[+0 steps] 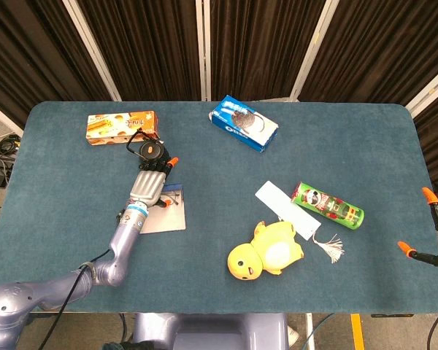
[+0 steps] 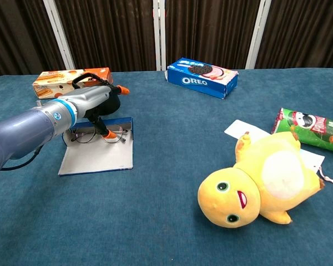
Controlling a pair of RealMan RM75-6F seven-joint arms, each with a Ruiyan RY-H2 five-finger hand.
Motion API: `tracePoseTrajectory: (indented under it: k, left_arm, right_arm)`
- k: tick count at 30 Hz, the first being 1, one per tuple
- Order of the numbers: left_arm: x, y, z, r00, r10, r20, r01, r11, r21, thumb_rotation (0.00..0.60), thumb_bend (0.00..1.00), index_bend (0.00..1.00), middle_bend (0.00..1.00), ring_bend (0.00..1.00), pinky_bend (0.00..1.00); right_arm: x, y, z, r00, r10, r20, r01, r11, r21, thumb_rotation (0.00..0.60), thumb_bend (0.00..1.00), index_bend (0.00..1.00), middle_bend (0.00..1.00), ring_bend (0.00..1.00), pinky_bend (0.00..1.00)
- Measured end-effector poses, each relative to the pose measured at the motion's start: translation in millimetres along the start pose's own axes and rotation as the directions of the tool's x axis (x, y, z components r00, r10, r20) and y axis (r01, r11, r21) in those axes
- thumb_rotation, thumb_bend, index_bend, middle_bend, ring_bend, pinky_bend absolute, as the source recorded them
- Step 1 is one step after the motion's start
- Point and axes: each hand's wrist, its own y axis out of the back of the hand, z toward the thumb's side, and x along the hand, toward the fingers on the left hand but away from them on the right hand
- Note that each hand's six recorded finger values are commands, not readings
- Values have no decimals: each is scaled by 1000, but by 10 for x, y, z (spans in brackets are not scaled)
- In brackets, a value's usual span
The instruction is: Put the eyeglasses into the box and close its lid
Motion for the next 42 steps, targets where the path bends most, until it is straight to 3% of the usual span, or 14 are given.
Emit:
tracePoseTrajectory:
  k: [12, 19, 29, 42]
  left_arm:
    - [-159, -23, 100, 997, -22, 67, 23, 1000, -12, 600, 220, 0, 0, 0, 0]
    - [-454, -46, 124, 994, -33, 106, 35, 999, -18, 600, 220, 0, 0, 0, 0]
    - [-988, -26, -158, 998, -44, 44, 41, 998, 49, 600, 220, 0, 0, 0, 0]
    - [-1018, -278, -170, 997, -65, 46, 63, 997, 49, 600, 221, 0, 0, 0, 0]
  right_arm:
    - [-4, 4, -6, 1000, 0, 0, 0, 1000, -6, 600, 0, 0, 0, 0, 0]
    - [8, 25, 6, 1000, -4, -8, 4, 1000, -16, 600, 0, 0, 0, 0, 0]
    - [46, 55, 37, 1000, -8, -24, 7, 1000, -29, 600, 0, 0, 0, 0, 0]
    - [39, 50, 24, 1000, -5, -22, 4, 1000, -29, 600, 0, 0, 0, 0, 0]
